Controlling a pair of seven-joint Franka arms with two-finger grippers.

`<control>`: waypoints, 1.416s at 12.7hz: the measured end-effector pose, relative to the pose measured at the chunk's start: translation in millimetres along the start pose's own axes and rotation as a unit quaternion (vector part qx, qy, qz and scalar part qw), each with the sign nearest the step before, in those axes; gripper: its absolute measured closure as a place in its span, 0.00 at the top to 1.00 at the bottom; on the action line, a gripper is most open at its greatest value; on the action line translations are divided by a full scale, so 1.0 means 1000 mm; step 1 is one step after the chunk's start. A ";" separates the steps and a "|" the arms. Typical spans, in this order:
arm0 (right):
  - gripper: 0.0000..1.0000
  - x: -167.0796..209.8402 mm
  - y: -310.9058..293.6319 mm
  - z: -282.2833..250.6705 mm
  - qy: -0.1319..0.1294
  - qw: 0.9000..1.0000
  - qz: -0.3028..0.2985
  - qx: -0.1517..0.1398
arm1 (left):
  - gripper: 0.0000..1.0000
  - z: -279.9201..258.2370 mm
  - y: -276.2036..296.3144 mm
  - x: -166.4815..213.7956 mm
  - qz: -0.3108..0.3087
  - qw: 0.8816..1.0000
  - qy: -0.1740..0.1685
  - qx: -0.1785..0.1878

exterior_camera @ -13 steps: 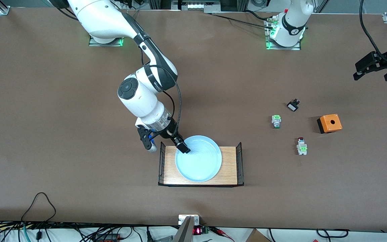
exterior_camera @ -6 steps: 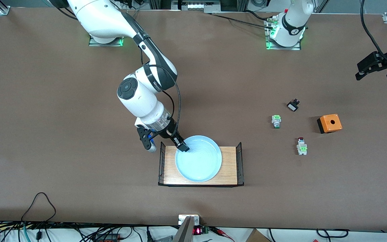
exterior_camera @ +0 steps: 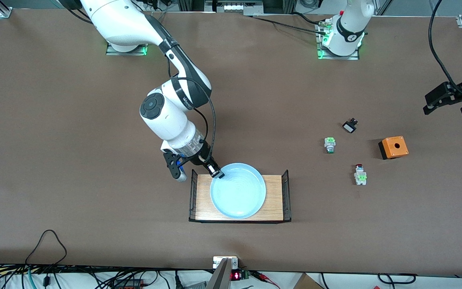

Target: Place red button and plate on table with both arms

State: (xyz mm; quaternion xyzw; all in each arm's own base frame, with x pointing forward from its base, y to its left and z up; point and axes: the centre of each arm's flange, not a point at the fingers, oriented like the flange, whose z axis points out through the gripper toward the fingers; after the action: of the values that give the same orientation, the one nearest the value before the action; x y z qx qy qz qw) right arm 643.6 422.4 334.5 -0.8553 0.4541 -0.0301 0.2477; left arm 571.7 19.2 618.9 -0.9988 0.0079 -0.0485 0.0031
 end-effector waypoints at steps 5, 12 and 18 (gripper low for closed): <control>0.05 -0.001 0.002 0.003 -0.001 1.000 -0.001 -0.006 | 1.00 -0.002 0.007 0.003 0.006 1.000 0.001 -0.001; 0.02 -0.011 0.000 -0.002 -0.007 1.000 -0.006 -0.012 | 1.00 -0.001 -0.007 -0.001 -0.006 1.000 -0.014 0.000; 0.02 -0.005 -0.016 -0.088 -0.017 0.997 -0.007 -0.075 | 1.00 -0.011 -0.005 -0.005 -0.006 1.000 -0.018 -0.001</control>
State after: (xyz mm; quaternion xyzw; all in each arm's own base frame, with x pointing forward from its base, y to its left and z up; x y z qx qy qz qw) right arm 628.6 398.5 419.0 -0.8749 0.4450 0.0174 0.1901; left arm 565.5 24.0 629.4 -0.9995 0.0024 -0.0301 0.0020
